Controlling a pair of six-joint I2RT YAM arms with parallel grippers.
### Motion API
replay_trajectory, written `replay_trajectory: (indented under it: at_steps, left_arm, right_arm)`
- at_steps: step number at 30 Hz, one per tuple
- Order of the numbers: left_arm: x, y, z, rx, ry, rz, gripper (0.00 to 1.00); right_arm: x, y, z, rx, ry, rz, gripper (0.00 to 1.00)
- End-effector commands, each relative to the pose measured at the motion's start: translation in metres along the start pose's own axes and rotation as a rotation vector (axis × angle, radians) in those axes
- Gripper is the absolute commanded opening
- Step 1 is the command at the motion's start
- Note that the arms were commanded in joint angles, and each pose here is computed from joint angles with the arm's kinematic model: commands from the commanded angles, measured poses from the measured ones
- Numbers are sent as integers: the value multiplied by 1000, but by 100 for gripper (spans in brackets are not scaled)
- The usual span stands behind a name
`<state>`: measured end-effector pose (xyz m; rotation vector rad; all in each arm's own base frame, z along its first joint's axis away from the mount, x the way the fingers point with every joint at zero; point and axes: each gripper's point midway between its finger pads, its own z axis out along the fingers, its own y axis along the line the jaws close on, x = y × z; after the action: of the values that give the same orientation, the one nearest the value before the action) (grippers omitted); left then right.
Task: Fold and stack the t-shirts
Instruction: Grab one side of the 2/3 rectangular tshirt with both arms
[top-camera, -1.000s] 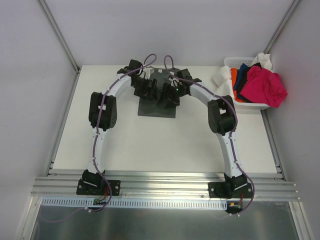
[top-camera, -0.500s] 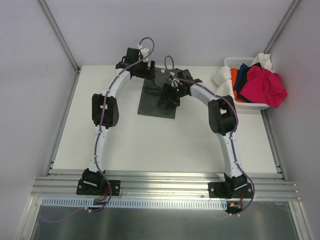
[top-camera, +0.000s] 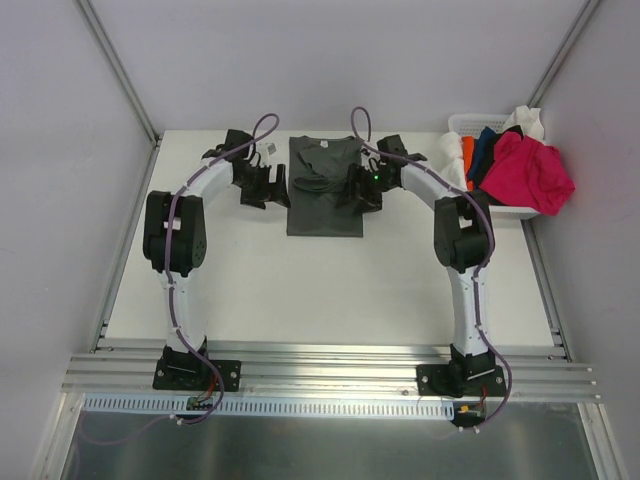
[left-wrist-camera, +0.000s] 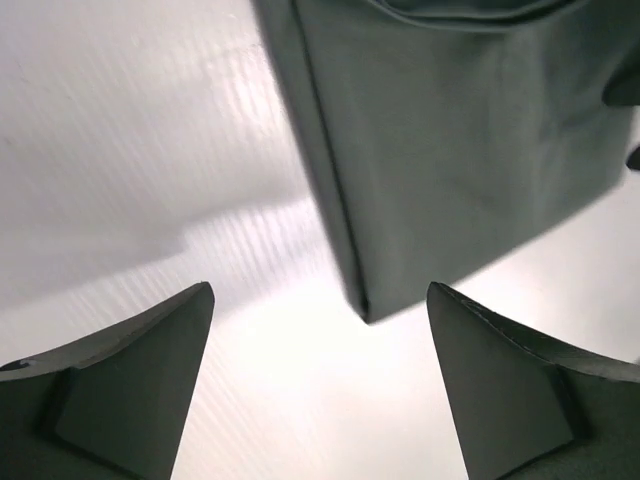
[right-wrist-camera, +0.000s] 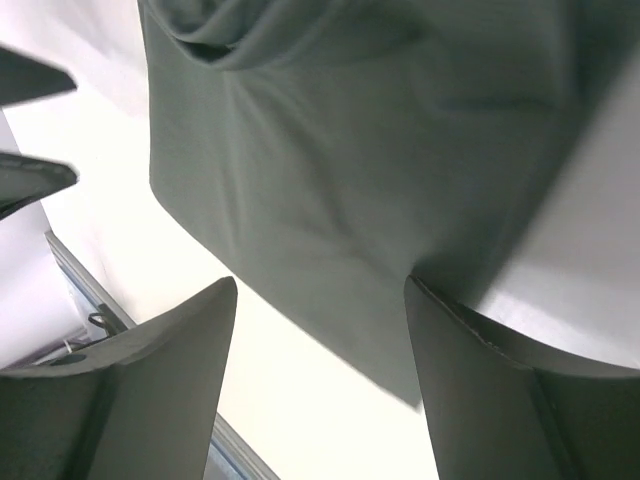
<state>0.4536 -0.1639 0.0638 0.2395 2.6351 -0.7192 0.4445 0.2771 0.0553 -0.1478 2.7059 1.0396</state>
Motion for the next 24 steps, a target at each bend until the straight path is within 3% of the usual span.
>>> replay_trajectory:
  at_steps: [1,5,15,19,24]
  left_arm:
    - [0,-40,-31,134,-23,-39,86]
    - [18,-50,-24,211,37,-104,82]
    - [61,-53,-4,247,164,-210,78]
    - [64,-58,2,250,179,-207,77]
    - [64,-65,12,252,192,-191,74]
  right_arm:
    - [-14,14,-51,2,-81,-23,72]
    - [4,-6,-64,19,-58,41,72]
    - [63,-37,-44,16,100,234,66]
    - [67,-45,-36,31,118,251,61]
    - [57,-47,-30,34,107,236,48]
